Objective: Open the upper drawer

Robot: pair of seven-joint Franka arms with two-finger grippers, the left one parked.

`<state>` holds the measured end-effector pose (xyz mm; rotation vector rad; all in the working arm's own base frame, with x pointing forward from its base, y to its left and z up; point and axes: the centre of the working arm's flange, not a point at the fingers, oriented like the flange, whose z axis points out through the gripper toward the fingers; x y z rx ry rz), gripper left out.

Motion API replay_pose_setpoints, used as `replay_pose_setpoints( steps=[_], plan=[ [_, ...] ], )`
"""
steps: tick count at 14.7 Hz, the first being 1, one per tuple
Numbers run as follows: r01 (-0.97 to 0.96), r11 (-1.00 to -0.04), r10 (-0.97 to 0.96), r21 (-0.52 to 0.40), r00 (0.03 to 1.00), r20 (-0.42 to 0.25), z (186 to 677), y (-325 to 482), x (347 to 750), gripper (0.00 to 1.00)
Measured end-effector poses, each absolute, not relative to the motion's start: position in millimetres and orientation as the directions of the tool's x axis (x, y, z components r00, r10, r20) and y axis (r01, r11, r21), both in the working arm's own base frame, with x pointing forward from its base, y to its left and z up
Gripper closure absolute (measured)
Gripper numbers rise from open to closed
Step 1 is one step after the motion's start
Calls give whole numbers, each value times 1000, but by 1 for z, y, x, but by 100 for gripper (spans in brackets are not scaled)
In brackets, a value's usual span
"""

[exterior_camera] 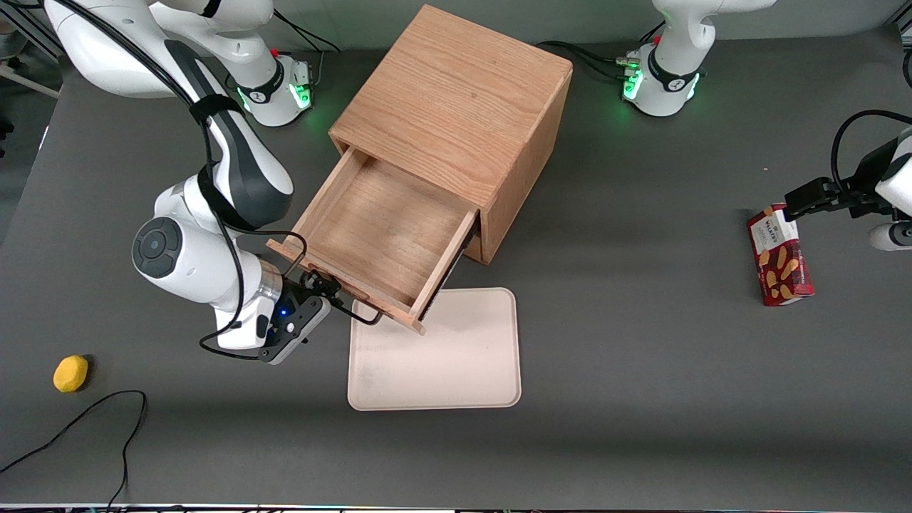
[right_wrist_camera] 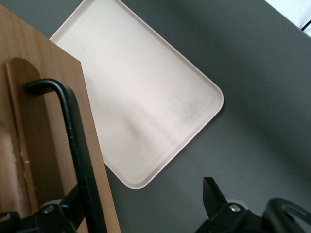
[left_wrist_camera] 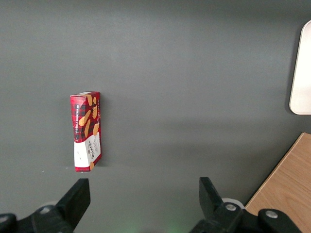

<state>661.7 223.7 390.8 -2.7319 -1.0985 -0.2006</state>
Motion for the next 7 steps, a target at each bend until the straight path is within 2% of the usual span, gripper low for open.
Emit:
replay_pose_setpoints(
  steps=[3,7],
  plan=[
    [702,-705,671,-106,708,220,418,226,661,0],
    [686,-724,648,-74,713,269,503,210,643,0]
  ],
)
